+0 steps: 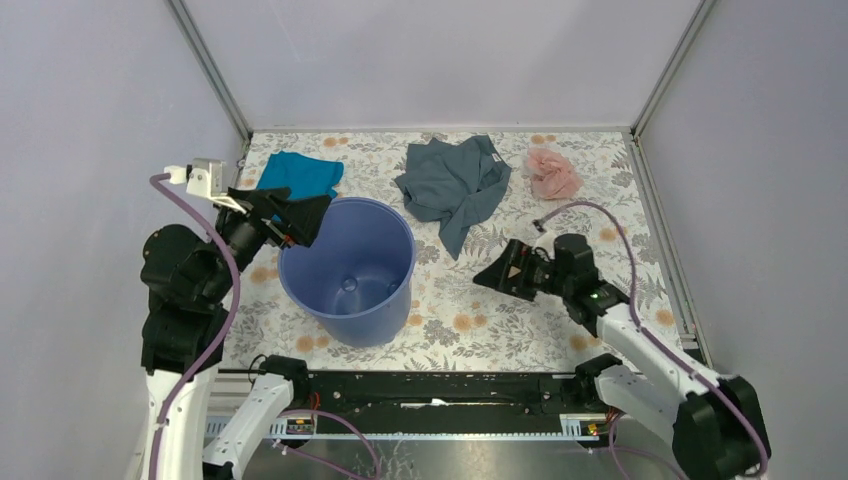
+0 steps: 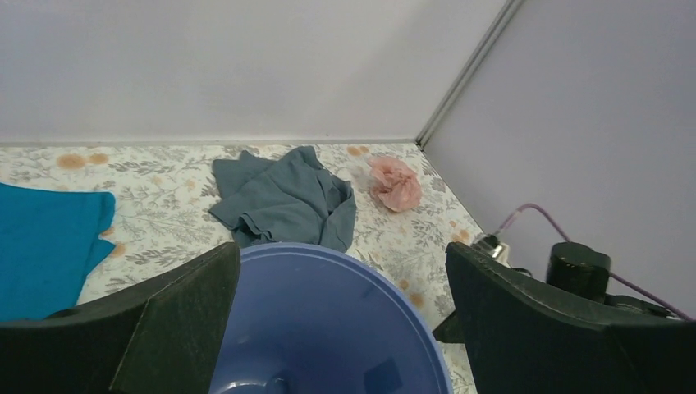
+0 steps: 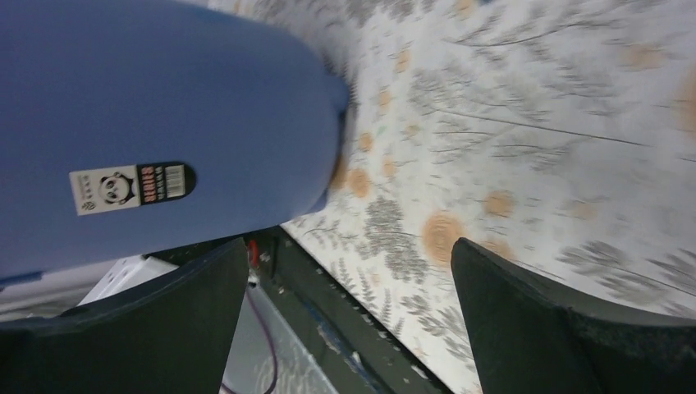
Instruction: Put the trash bags into the trash bin
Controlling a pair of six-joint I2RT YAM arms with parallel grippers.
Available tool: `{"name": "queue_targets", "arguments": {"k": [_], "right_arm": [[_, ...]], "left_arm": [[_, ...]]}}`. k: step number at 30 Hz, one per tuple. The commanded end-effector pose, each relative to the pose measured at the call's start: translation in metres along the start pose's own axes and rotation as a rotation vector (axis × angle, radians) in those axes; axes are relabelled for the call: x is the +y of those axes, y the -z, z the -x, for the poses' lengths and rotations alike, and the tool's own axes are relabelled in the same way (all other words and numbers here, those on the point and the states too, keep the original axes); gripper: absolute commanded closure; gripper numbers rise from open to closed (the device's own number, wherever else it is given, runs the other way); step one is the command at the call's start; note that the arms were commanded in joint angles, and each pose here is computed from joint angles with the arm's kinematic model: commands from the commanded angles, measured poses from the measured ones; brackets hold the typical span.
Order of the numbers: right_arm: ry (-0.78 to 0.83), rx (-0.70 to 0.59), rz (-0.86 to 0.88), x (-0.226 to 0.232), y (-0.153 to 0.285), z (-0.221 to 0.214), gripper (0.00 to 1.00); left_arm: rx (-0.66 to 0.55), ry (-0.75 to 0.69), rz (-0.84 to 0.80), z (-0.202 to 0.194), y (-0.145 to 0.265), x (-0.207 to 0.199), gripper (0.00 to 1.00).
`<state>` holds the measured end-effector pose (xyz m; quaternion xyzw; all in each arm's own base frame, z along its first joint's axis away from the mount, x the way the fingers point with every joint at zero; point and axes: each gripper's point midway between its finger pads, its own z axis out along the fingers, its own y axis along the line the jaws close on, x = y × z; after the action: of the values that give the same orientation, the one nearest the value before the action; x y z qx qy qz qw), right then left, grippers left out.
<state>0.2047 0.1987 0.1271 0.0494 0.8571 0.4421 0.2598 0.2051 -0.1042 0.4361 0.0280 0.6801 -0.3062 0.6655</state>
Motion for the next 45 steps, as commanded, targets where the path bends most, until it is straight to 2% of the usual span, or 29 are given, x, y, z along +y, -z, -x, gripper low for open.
{"name": "queue_targets", "arguments": {"k": [1, 7, 9, 14, 16, 21, 26, 32, 36, 39, 42, 45], "right_arm": [[-0.024, -0.022, 0.241, 0.062, -0.029, 0.001, 0.0], [-0.096, 0.072, 0.322, 0.096, -0.076, -0.035, 0.0], [-0.093, 0.094, 0.333, 0.103, -0.087, -0.044, 0.0], [-0.067, 0.132, 0.337, 0.111, -0.11, -0.062, 0.0], [-0.037, 0.151, 0.325, 0.113, -0.12, -0.069, 0.0], [0.041, 0.189, 0.28, 0.116, -0.146, -0.085, 0.0], [0.091, 0.222, 0.281, 0.132, -0.174, -0.095, 0.0], [0.143, 0.267, 0.328, 0.174, -0.224, -0.108, 0.0], [0.169, 0.293, 0.333, 0.183, -0.24, -0.113, 0.0], [0.244, 0.239, 0.25, 0.169, -0.229, -0.098, 0.0], [0.328, 0.187, 0.11, 0.133, -0.209, -0.08, 0.0], [0.325, 0.113, -0.036, 0.088, -0.177, -0.034, 0.0]], "left_arm": [[-0.069, 0.017, -0.124, 0.026, -0.006, -0.027, 0.01], [-0.072, 0.113, -0.376, 0.051, -0.027, -0.07, 0.01], [-0.091, 0.107, -0.418, 0.063, -0.03, -0.079, 0.01], [-0.117, 0.106, -0.663, 0.085, -0.022, -0.118, 0.01], [-0.121, 0.116, -0.7, 0.088, -0.023, -0.122, 0.01], [-0.157, 0.098, -0.676, 0.084, -0.033, -0.113, 0.01], [-0.152, 0.136, -0.739, 0.062, -0.037, -0.107, 0.01], [-0.14, 0.096, -0.611, 0.04, -0.056, -0.08, 0.01], [-0.153, 0.144, -0.554, 0.031, -0.072, -0.063, 0.01], [-0.131, 0.191, -0.573, 0.027, -0.085, -0.061, 0.01], [-0.114, 0.172, -0.592, 0.023, -0.099, -0.066, 0.01], [-0.076, 0.121, -0.491, 0.012, -0.123, -0.076, 0.01]]}}
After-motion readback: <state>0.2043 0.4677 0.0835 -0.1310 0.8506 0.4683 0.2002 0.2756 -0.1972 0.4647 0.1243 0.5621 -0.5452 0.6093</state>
